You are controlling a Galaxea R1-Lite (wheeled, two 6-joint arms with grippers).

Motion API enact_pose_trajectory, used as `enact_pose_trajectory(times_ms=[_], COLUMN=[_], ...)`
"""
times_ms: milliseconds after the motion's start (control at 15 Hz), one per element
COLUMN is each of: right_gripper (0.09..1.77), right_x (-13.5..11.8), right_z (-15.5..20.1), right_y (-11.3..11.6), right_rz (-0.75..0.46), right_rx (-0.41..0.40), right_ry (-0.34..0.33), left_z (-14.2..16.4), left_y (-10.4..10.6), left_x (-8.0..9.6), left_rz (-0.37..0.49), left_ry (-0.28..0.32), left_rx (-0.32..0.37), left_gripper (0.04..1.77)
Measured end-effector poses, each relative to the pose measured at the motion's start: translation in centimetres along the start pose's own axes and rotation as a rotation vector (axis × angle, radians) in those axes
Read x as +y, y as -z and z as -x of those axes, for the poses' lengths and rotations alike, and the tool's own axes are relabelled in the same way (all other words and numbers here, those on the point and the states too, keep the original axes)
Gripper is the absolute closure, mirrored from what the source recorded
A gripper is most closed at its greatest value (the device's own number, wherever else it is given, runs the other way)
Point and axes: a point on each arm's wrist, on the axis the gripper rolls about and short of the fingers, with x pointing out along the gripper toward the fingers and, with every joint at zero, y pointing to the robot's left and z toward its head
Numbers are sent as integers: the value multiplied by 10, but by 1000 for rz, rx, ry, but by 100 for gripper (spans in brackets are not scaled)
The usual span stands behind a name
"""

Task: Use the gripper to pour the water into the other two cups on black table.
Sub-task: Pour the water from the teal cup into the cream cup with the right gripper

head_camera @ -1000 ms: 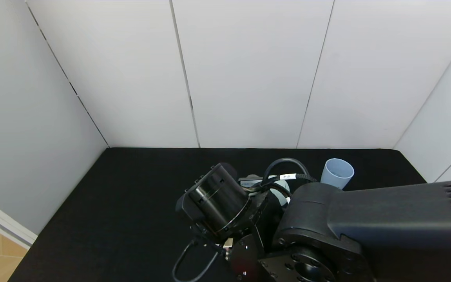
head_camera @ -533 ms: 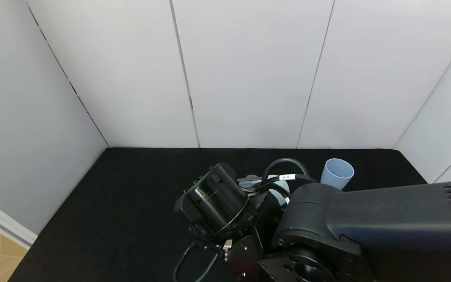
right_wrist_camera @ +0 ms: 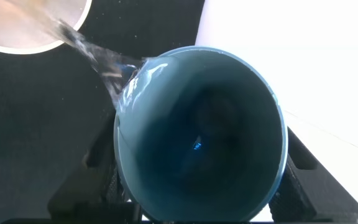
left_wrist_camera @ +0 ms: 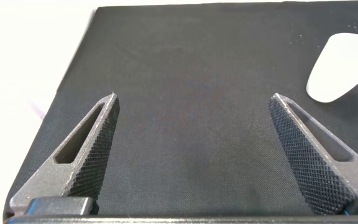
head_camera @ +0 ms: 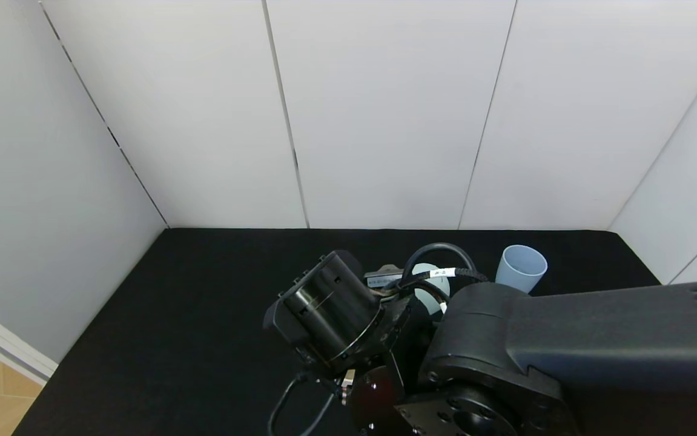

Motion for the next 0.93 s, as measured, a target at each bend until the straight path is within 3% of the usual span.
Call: enact_pose_trajectory(times_ms=[933], right_gripper=[63], right_x=[0], right_z=[6], right_y=[-2], right_rz=[58], right_rx=[3], right_ry=[13], left_z=[0], left_y=[0], left_x=[0], left_rz=[0], left_ry=[0], left_rx=[-1], left_gripper=[9])
